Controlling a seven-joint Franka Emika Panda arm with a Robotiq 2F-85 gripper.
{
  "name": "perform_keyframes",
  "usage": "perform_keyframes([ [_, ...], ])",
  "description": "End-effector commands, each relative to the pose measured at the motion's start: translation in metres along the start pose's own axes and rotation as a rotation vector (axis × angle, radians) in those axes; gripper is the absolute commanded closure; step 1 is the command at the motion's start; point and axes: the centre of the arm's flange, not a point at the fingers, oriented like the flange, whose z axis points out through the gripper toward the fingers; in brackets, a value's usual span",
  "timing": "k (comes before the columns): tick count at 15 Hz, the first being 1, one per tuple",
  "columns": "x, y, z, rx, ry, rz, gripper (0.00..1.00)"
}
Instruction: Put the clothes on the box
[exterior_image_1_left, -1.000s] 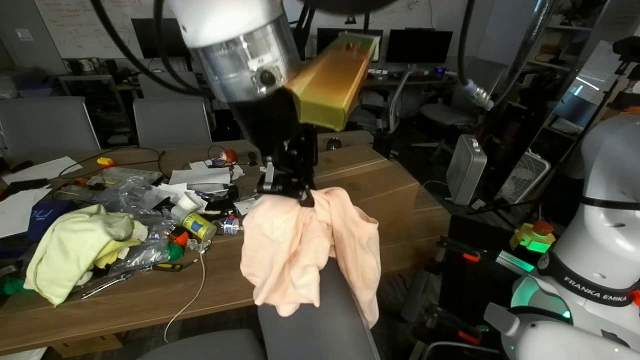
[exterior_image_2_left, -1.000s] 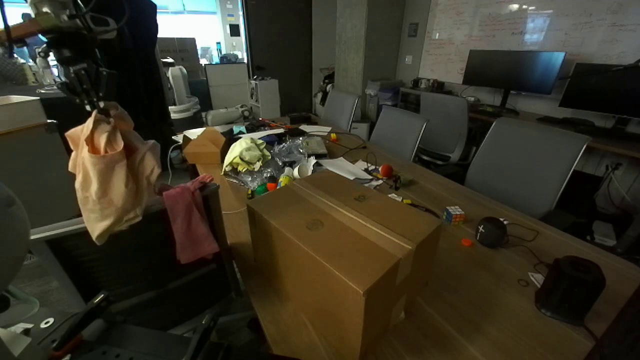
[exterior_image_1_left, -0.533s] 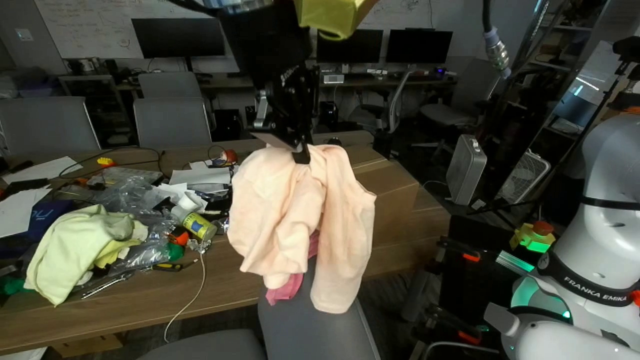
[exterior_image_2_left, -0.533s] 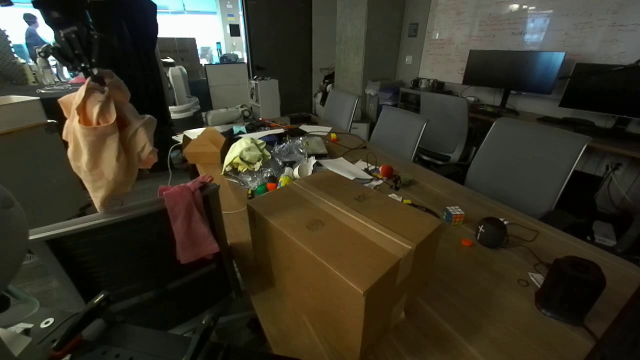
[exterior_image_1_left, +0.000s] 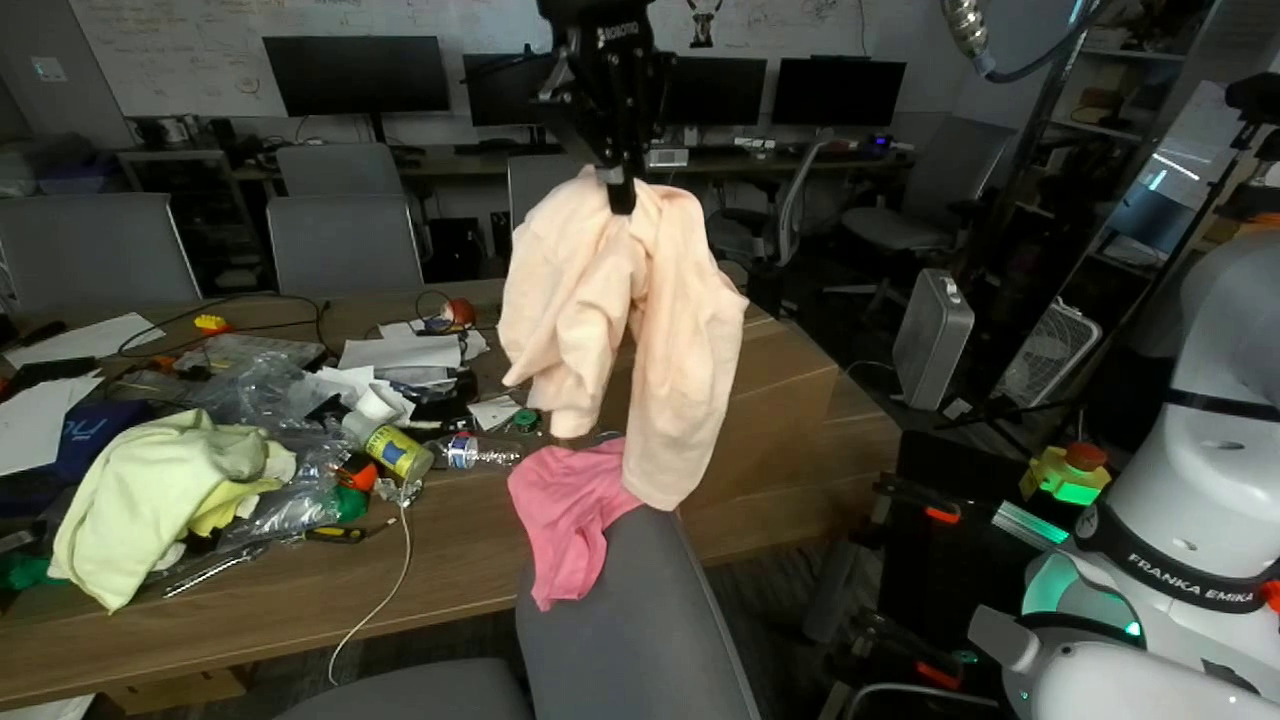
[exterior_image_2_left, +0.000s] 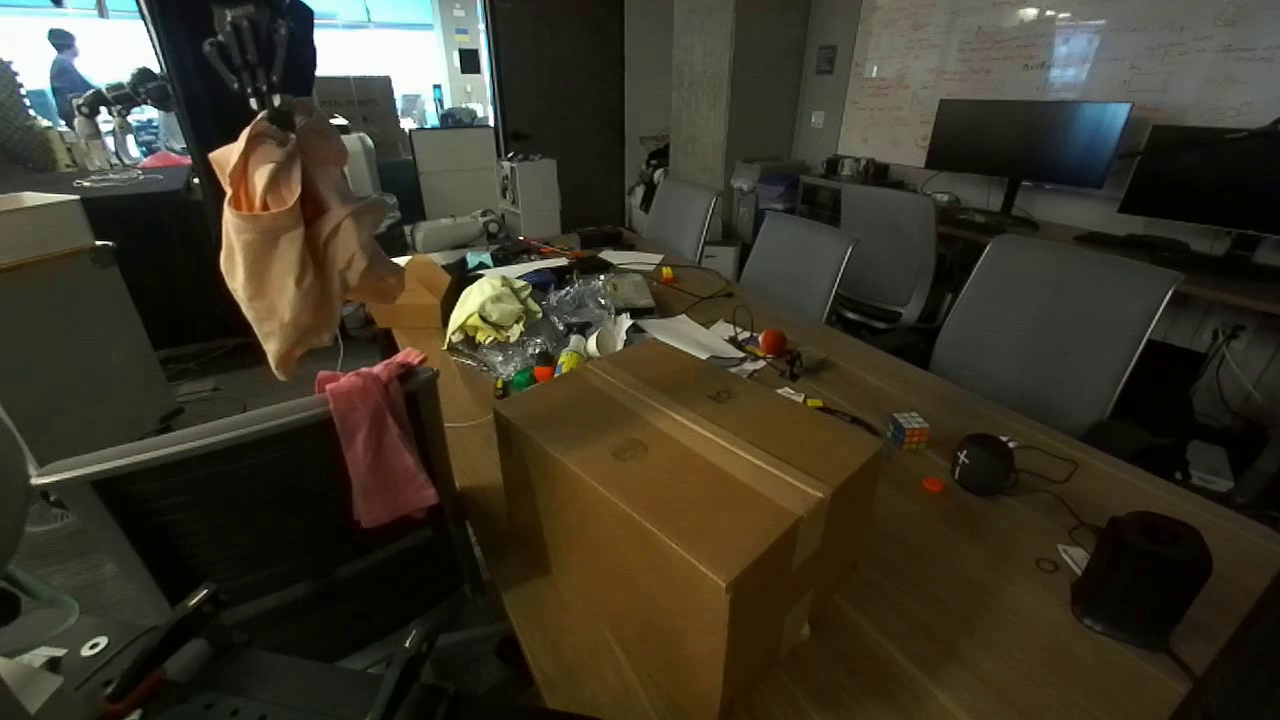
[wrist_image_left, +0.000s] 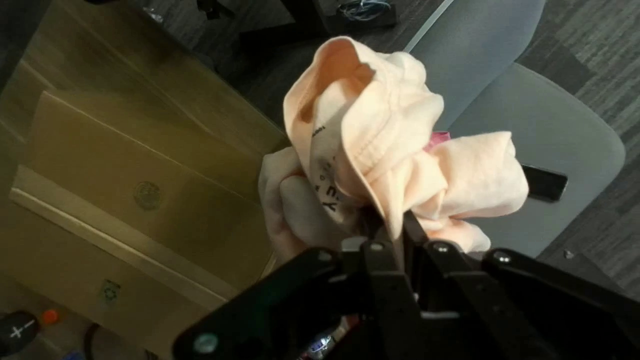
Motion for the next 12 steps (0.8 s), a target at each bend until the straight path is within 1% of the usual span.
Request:
perform_keyframes([
  [1, -0.01, 0.069, -0.012, 0.131, 0.008, 0.142, 0.97],
  [3, -0.013, 0.105, -0.01, 0.197, 0.001, 0.22, 0.97],
  [6, -0.018, 0.156, 0.004, 0.29, -0.012, 0.351, 0.97],
  [9, -0.025, 0.202, 0.023, 0.355, -0.028, 0.488, 0.97],
  [12, -0.034, 0.233, 0.039, 0.4, -0.022, 0.628, 0.97],
])
